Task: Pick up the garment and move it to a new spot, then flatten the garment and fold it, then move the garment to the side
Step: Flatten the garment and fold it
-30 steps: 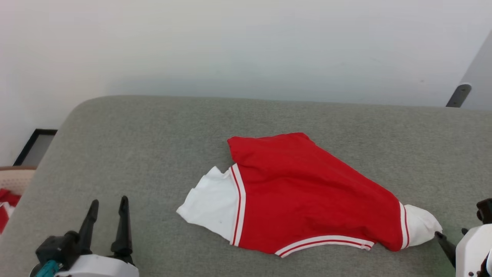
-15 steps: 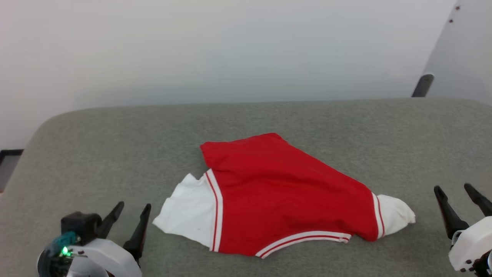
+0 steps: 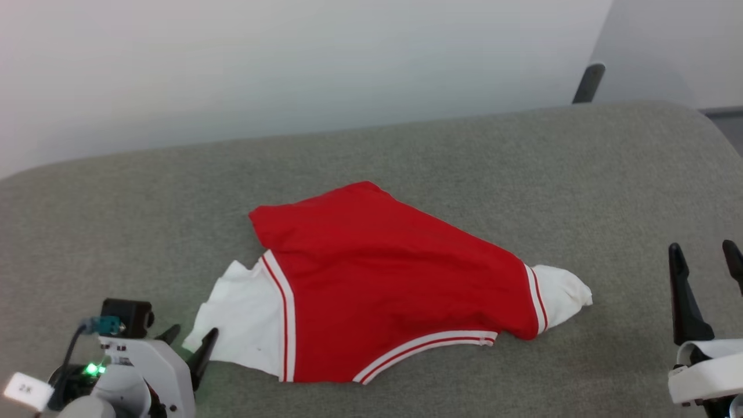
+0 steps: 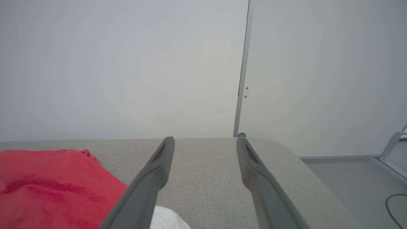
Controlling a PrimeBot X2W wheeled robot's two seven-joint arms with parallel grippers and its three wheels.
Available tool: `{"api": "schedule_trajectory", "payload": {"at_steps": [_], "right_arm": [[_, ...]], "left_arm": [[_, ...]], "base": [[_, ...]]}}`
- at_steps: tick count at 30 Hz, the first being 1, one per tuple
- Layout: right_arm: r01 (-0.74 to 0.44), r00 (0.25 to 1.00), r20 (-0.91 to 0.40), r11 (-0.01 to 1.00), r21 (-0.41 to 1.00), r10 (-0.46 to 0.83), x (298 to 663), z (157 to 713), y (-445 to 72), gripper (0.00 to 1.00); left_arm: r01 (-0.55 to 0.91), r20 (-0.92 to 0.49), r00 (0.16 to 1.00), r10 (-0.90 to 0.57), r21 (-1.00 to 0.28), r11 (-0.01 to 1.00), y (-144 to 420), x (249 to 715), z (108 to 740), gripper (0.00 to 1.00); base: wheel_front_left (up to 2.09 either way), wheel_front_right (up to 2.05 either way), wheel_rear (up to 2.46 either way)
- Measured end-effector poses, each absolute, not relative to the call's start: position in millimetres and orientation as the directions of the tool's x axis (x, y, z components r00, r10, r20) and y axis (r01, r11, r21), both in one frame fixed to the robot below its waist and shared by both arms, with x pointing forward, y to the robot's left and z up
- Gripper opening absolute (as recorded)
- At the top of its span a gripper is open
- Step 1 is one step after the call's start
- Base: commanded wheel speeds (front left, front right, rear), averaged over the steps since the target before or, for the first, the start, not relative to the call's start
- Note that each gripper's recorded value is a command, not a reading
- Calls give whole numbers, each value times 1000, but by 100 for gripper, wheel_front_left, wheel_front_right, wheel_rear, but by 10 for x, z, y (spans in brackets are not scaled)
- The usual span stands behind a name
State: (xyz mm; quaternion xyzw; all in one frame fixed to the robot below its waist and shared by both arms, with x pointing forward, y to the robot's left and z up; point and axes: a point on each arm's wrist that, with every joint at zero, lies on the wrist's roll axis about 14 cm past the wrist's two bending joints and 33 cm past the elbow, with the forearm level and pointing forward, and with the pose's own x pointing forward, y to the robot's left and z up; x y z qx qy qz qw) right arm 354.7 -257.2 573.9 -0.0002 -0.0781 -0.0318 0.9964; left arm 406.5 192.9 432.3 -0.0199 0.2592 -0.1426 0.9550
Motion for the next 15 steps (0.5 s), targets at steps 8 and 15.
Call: {"api": "schedule_trajectory", "payload": {"at_steps": [8,15], "right_arm": [[105,988,110,994,13,-106,3525,5537,-2634,100],[120,990,79,993,6,-120,3544,5441,-2668,100]], "left_arm": [[236,-663,707,-246,-106,966,1979,4138,3880,100],[199,-735,635,-238,-143,970,1936,4237,3705,0]], "base": [[0,0,0],[0,0,0]]}}
